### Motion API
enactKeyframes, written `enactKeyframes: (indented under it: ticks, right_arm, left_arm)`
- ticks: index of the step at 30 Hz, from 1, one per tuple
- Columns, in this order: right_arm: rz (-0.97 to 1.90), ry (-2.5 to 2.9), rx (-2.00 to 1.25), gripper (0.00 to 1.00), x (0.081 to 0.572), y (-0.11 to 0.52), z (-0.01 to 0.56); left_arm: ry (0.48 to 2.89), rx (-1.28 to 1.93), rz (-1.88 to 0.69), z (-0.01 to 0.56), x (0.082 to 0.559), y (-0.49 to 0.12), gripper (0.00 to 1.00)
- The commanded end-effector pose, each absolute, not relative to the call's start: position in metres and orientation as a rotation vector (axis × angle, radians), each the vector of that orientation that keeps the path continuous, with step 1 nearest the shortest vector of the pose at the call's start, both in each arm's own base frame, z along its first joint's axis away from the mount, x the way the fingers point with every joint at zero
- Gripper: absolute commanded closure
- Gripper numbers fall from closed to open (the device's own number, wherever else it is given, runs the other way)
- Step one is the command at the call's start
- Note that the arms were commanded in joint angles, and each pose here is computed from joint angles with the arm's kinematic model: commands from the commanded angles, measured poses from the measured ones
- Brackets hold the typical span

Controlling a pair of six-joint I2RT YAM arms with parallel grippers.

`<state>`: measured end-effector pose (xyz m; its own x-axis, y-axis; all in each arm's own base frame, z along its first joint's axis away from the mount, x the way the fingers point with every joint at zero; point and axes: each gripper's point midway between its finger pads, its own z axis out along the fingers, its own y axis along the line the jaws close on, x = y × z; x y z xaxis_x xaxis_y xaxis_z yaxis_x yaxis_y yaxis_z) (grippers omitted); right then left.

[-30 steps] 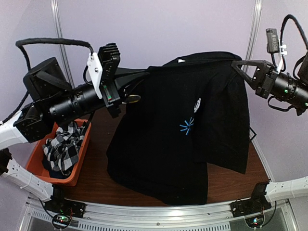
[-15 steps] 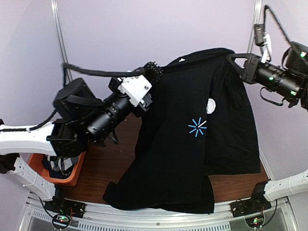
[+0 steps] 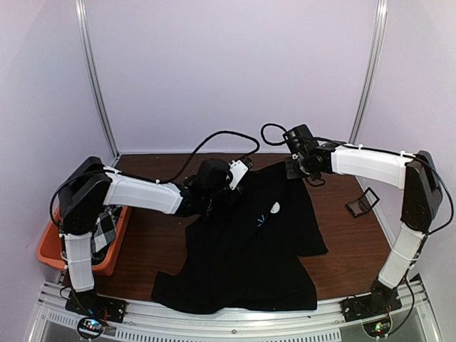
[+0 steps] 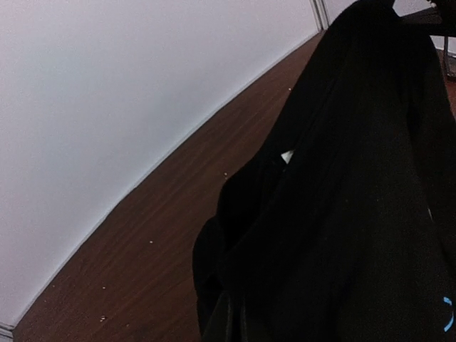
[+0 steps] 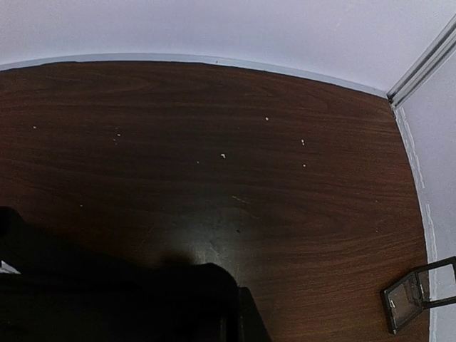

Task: Pin the brooch onto the clothing
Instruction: Place the clothing with brooches at the center of the board.

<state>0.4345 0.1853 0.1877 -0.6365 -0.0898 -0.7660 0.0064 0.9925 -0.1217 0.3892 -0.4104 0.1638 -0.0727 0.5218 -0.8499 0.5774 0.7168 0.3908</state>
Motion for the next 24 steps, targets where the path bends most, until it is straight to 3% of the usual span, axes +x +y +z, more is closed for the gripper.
enactKeyframes:
  ticks: [1,7,13,16,20,21,24]
  right_arm:
    - [-0.253,2.164,0.11,1.0,0.467,0.155,0.203]
    - [-0.329,2.243,0.144,0.99,0.489,0.144,0.16]
    - [-0.383,2.29,0.214,0.89,0.503,0.123,0.134]
    - [-0.376,2.316,0.203,0.73,0.503,0.124,0.13]
    - [-0.329,2.347,0.174,0.43,0.495,0.129,0.137]
    - [-0.315,2.35,0.168,0.31,0.493,0.129,0.14]
    - [-0.281,2.358,0.141,0.26,0.485,0.133,0.146]
  left_arm:
    - [1.823,0.76,-0.115,0.14,0.417,-0.407,1.0]
    - [1.876,0.636,-0.197,0.127,0.435,-0.393,0.97]
    - [1.858,0.774,-0.482,0.124,0.412,-0.421,0.77]
    - [1.871,0.731,-0.602,0.137,0.407,-0.413,0.55]
    - [1.916,0.563,-0.621,0.148,0.417,-0.367,0.28]
    - [1.936,0.521,-0.606,0.149,0.423,-0.355,0.25]
    - [2.027,0.407,-0.523,0.134,0.446,-0.323,0.23]
